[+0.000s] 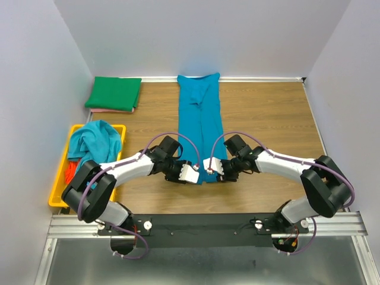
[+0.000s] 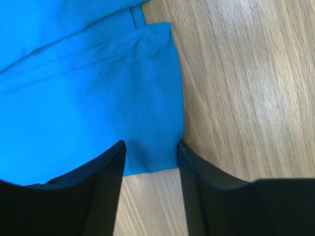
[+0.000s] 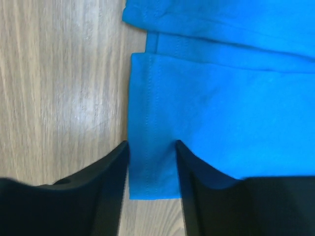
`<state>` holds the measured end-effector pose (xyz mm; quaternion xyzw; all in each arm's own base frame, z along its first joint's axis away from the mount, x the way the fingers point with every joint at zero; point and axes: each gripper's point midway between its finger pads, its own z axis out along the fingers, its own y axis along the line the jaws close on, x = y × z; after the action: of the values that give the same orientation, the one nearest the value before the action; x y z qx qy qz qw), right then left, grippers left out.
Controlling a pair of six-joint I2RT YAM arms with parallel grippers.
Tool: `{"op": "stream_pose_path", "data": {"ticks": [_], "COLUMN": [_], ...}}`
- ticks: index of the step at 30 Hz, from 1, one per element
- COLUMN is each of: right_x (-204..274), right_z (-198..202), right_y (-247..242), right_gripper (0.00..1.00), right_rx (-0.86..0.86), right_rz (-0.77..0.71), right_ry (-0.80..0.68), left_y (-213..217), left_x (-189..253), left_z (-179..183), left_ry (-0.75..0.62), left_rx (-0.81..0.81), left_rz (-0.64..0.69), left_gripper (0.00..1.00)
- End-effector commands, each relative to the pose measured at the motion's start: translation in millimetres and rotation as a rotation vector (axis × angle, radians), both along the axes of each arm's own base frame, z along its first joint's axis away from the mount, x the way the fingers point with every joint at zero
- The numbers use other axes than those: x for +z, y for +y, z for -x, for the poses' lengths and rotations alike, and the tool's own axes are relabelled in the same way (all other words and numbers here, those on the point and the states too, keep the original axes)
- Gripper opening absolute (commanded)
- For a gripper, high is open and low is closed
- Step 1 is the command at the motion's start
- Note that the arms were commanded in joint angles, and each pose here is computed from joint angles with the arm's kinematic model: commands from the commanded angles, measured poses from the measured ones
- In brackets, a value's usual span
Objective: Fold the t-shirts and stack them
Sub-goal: Fold the tshirt
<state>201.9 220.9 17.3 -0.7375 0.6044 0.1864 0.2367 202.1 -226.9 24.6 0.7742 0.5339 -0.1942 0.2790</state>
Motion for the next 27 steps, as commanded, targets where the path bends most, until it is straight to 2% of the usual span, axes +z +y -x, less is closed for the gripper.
{"op": "stream_pose_path", "data": {"ticks": [1,4,6,7,9,10,12,16,23,27], "right_x": [-32,-36,-35,-34,-29,-25,-17,12,48,59], "right_z": [7,9,10,10,10,9,8,7,63,66], "right_y": [-22,-26,-26,-26,-24,-22,-17,-3,14,17], "right_gripper": [0.41,0.30,0.24,0.16,0.09,0.01,0.01,0.00,0.00,0.00], "right_rx": [-0.022,-0.041,-0.050,-0.053,-0.074,-0.090,-0.099,-0.121,-0.071,-0.113], "right_rz": [0.116,0.133,0.132,0.130,0.121,0.111,0.089,0.028,-0.045,-0.063], "right_ry": [0.015,0.027,0.028,0.026,0.022,0.025,0.019,0.019,0.104,0.123], "left_y": [4,7,6,5,2,0,-3,-9,-10,-7], "left_x": [-12,-16,-16,-14,-8,-5,4,24,53,67], "left_z": [-4,-4,-4,-4,-5,-3,-3,3,44,58], "left_ry": [-0.014,-0.006,-0.002,-0.002,0.007,0.018,0.031,0.063,0.113,0.141], "left_rx": [0.003,0.005,0.003,0.002,0.003,-0.002,-0.007,-0.042,-0.164,-0.177], "left_rz": [-0.067,-0.088,-0.090,-0.086,-0.075,-0.067,-0.061,-0.031,0.012,0.032], "left_gripper": [0.49,0.38,0.25,0.21,0.10,0.07,0.02,0.00,0.00,0.00]}}
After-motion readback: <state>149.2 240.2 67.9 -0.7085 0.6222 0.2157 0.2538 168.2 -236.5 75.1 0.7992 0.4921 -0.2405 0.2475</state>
